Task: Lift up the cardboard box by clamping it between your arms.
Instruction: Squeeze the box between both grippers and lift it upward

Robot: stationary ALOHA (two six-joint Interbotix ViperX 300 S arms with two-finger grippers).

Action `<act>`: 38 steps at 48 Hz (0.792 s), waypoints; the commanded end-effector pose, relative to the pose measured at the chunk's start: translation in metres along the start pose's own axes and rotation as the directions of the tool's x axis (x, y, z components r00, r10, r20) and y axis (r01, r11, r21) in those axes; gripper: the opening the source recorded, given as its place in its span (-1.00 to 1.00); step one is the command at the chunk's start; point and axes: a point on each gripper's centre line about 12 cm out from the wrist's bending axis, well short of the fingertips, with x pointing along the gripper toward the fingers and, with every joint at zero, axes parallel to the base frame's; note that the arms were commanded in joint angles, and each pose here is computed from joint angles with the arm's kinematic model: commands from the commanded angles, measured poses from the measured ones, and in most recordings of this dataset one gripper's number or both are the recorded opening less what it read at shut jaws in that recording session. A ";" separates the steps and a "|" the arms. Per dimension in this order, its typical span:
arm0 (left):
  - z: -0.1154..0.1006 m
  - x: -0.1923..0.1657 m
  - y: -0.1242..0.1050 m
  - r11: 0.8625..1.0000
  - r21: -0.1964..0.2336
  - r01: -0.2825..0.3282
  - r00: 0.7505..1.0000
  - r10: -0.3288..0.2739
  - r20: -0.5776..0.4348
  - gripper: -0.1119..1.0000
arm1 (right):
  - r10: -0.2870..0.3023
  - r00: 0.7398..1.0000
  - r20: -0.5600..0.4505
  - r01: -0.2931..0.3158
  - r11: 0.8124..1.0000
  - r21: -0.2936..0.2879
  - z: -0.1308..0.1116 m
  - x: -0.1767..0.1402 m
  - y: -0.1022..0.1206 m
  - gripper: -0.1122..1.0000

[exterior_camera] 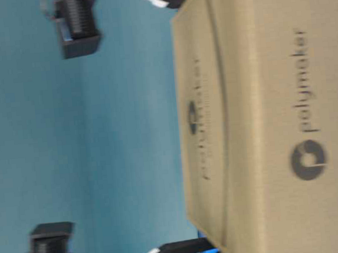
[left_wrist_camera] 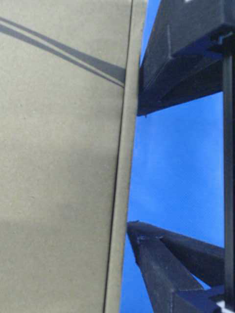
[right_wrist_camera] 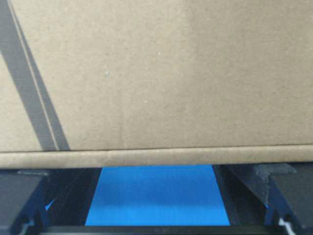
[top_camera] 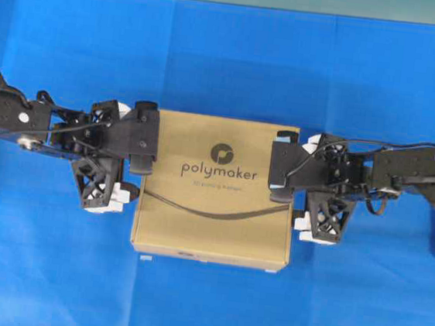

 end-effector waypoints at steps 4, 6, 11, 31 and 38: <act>0.039 -0.032 0.001 1.000 -0.010 -0.001 0.996 0.002 0.092 0.72 | -0.001 0.996 0.086 0.000 1.000 0.010 0.031 -0.039 -0.002 0.98; 0.045 -0.039 0.001 1.000 -0.012 -0.001 0.995 0.003 0.103 0.72 | -0.001 0.996 0.087 0.000 1.000 0.009 0.035 -0.046 -0.002 0.98; 0.061 -0.058 0.003 1.000 -0.017 -0.004 0.993 0.006 0.121 0.72 | -0.001 0.996 0.087 0.000 1.000 0.009 0.042 -0.063 -0.002 0.98; 0.117 -0.130 0.006 1.000 -0.020 -0.012 0.988 0.015 0.154 0.72 | -0.004 0.996 0.093 0.003 1.000 0.013 0.071 -0.140 -0.004 0.98; 0.133 -0.159 0.007 1.000 -0.024 -0.014 0.984 0.018 0.175 0.72 | -0.005 0.993 0.119 0.004 1.000 0.014 0.081 -0.166 -0.004 0.98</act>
